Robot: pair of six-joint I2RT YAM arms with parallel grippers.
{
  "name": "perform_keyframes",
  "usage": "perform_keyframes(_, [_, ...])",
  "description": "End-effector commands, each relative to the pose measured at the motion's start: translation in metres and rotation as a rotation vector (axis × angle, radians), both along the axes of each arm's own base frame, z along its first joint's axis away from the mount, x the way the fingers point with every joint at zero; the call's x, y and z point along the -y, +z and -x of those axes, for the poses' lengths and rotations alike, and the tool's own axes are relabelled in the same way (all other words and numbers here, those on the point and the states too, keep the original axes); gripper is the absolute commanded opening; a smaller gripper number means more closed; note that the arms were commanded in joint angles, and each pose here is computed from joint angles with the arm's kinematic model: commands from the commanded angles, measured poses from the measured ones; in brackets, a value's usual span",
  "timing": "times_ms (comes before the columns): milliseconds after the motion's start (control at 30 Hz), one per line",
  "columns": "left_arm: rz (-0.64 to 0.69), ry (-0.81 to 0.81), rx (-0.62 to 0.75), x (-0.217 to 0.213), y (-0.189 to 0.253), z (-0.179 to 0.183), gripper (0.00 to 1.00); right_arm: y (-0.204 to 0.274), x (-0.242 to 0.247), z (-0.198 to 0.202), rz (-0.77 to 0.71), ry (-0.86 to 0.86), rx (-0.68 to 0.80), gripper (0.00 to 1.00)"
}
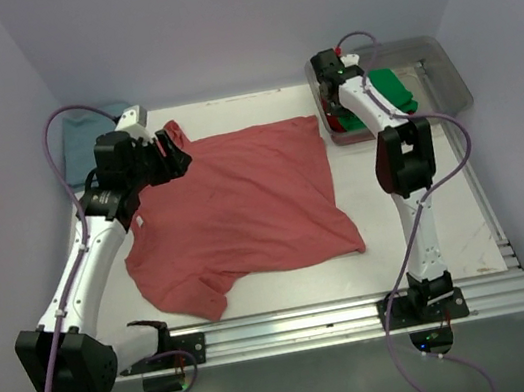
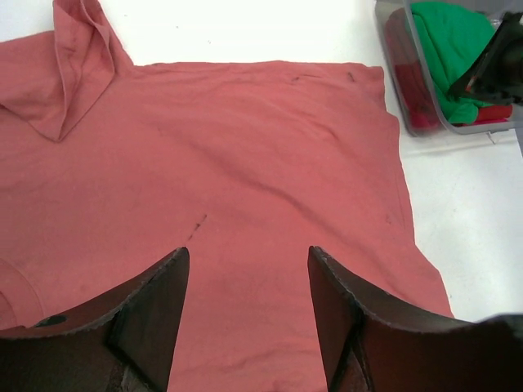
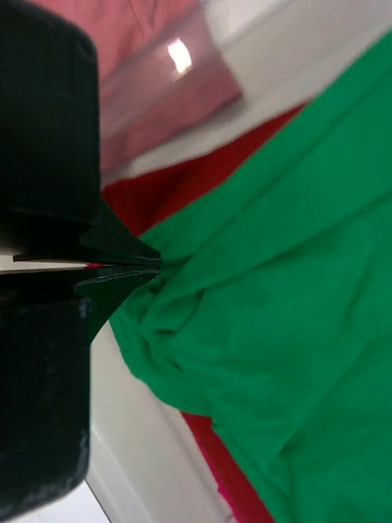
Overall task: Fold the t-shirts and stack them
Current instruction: Flatten out the tshirt
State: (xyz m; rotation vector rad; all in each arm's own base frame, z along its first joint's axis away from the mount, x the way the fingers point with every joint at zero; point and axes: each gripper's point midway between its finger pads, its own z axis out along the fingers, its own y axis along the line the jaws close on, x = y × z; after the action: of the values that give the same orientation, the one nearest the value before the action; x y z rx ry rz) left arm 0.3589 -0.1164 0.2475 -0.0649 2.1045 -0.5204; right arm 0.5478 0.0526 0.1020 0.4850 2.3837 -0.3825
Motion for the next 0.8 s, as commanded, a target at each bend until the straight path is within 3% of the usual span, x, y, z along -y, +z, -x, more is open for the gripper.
perform_keyframes(0, [-0.022, -0.011, 0.055, -0.002, 0.014, 0.003, 0.63, 0.015, 0.004, 0.017, -0.036, -0.059, 0.019, 0.0])
perform_keyframes(200, [-0.021, -0.018, 0.059, -0.001, 0.017, 0.004, 0.63, 0.006, 0.01, 0.078, -0.062, -0.042, -0.042, 0.0])
perform_keyframes(533, [-0.025, -0.051, 0.049, 0.003, 0.016, 0.004, 0.62, -0.013, 0.055, 0.2, 0.092, -0.097, -0.247, 0.0])
perform_keyframes(767, [-0.003, -0.09, 0.03, 0.01, 0.009, 0.007, 0.62, -0.018, 0.085, 0.255, 0.155, -0.165, -0.341, 0.0])
